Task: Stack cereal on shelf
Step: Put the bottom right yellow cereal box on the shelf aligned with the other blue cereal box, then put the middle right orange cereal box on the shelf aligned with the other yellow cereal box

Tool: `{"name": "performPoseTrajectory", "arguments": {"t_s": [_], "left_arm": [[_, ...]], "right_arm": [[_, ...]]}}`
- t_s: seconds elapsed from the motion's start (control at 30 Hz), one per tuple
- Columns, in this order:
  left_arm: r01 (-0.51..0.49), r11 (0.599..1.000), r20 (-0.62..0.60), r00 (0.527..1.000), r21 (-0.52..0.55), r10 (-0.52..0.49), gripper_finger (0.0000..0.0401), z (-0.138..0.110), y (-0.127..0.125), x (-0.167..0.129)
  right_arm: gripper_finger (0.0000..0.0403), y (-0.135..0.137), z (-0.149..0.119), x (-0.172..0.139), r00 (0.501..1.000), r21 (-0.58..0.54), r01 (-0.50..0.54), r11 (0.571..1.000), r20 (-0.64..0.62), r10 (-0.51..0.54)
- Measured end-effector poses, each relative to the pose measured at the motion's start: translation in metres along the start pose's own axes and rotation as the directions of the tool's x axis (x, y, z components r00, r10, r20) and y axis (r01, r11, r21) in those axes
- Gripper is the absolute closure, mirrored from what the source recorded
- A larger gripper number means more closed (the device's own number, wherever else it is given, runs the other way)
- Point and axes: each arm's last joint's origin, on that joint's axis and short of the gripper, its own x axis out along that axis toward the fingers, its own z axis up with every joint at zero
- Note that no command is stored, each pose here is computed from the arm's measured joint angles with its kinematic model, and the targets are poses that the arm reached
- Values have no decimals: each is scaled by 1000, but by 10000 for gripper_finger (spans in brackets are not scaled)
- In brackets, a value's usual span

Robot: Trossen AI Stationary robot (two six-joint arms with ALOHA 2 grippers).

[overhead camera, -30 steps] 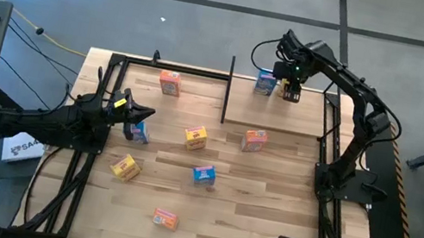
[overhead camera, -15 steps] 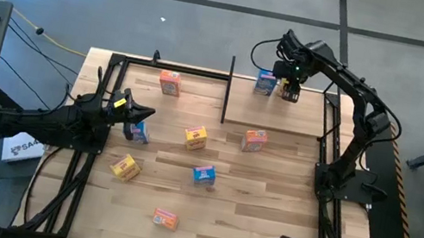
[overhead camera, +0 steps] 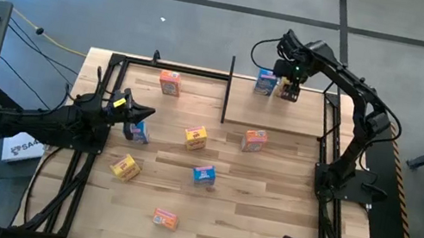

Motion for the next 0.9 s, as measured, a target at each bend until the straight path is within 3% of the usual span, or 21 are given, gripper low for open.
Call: {"name": "performPoseTrajectory", "arguments": {"t_s": [0.37, 0.57, 0.73, 0.9], "left_arm": [[0, 1000, 1, 1000, 0, 0, 400, 0, 0, 0], [1, 1000, 0, 1000, 9, -1, 400, 0, 0, 0], [0, 1000, 0, 1000, 10, 0, 400, 0, 0, 0], [2, 1000, 0, 1000, 18, -2, 400, 0, 0, 0]], "right_arm": [[151, 1, 5, -36, 999, 12, 27, 1000, 38, -28], [160, 16, 13, -68, 997, 34, 44, 998, 64, -47], [225, 40, 13, -92, 976, 61, -43, 997, 217, 28], [326, 73, -2, -98, 879, 7, -148, 989, 460, 129]]}}
